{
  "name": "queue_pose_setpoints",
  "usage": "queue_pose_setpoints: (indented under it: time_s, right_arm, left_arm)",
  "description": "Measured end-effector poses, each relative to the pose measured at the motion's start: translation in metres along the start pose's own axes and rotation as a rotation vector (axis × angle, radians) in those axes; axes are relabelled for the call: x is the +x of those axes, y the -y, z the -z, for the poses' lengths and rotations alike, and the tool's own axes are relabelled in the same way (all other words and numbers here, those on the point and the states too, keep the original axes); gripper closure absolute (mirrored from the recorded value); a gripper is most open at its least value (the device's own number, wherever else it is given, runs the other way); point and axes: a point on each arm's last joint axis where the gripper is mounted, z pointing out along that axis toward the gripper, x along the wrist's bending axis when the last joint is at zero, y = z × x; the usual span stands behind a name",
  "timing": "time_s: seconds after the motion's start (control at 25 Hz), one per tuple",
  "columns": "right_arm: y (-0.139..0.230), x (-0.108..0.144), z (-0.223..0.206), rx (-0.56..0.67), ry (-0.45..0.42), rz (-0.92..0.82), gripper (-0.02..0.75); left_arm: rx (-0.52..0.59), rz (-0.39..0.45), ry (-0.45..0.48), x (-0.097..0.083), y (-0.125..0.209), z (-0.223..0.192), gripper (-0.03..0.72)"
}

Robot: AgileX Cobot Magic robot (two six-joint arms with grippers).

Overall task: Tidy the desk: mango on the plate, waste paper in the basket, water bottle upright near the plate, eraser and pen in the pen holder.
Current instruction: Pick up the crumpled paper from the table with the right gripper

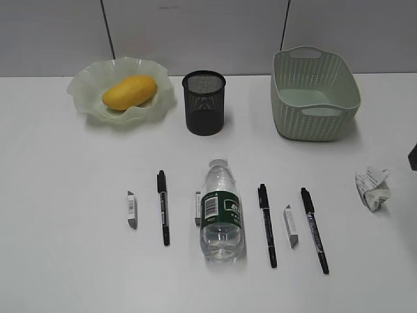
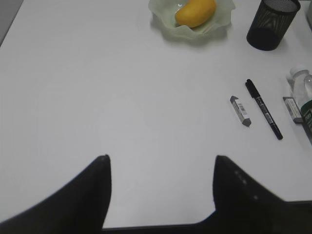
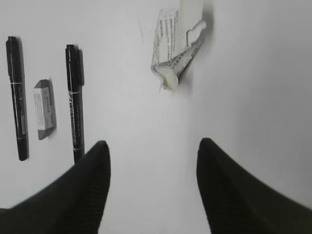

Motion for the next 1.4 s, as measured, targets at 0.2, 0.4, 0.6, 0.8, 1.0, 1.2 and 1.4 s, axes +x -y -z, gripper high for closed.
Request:
queue_pose_setpoints:
  time_s: [0.2,0.4,0.6,0.8,1.0,1.2,1.4]
  right_arm:
    - [-0.018,-0.005,-0.035,0.064,0.003,-0.008,0.282]
    - [-0.022,-0.01,-0.063,0.123,0.007,-0.019,0.282]
    - [-0.022,-0.014,-0.087,0.164,0.013,-0.022,0.282]
    - [-0.024,-0.018,-0.107,0.17,0.021,-0.026,0.282]
    - [-0.028,-0.02,-0.121,0.186,0.015,-0.016,0.284]
    - [-0.032,-0.02,-0.125,0.185,0.011,-0.014,0.483]
    - [-0.032,-0.019,-0.124,0.193,0.005,-0.001,0.724]
  left_arm:
    - [0.011,-0.034,-0.002,0.002,0.02,-0.009,0.193]
    - [-0.036,-0.05,-0.004,0.002,0.018,-0.016,0.193]
    - [-0.075,-0.05,0.005,0.002,0.017,-0.024,0.193]
    - [-0.076,-0.05,0.005,0.002,0.017,-0.024,0.193]
    - [-0.075,-0.05,0.005,0.002,0.017,-0.024,0.193]
    - [-0.075,-0.05,0.005,0.002,0.017,-0.024,0.2]
    - [-0.077,-0.05,0.005,0.002,0.017,-0.024,0.219]
